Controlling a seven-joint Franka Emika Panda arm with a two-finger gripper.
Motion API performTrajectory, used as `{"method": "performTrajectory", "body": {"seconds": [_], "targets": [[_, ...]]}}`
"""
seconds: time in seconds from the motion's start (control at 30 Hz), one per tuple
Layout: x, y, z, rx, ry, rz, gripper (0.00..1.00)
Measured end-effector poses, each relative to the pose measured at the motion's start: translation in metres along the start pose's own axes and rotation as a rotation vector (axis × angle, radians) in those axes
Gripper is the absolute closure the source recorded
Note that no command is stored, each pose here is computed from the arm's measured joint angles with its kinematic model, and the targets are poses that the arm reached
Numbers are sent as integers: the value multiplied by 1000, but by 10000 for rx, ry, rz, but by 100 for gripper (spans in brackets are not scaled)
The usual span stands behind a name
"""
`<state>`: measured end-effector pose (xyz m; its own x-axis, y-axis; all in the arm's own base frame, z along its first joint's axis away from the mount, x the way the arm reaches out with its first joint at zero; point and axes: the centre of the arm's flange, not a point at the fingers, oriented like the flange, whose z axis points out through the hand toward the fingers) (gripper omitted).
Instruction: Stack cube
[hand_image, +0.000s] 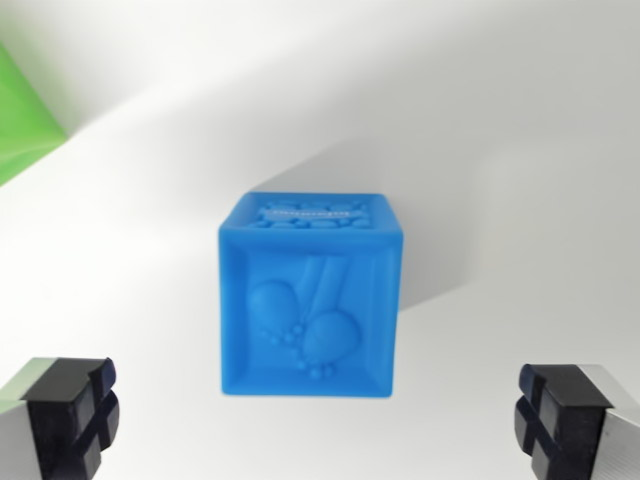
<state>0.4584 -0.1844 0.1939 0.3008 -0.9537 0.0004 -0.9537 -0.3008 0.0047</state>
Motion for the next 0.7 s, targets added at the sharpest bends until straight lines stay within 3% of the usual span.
{"method": "performTrajectory", "body": {"seconds": [0.07, 0.23, 0.4, 0.7], "targets": [[0, 0, 9, 2, 2, -2, 0], [-3, 0, 34, -51, -29, -32, 0], [-2, 0, 51, -25, -15, -22, 0], [-2, 0, 74, -33, -21, -35, 0]]}}
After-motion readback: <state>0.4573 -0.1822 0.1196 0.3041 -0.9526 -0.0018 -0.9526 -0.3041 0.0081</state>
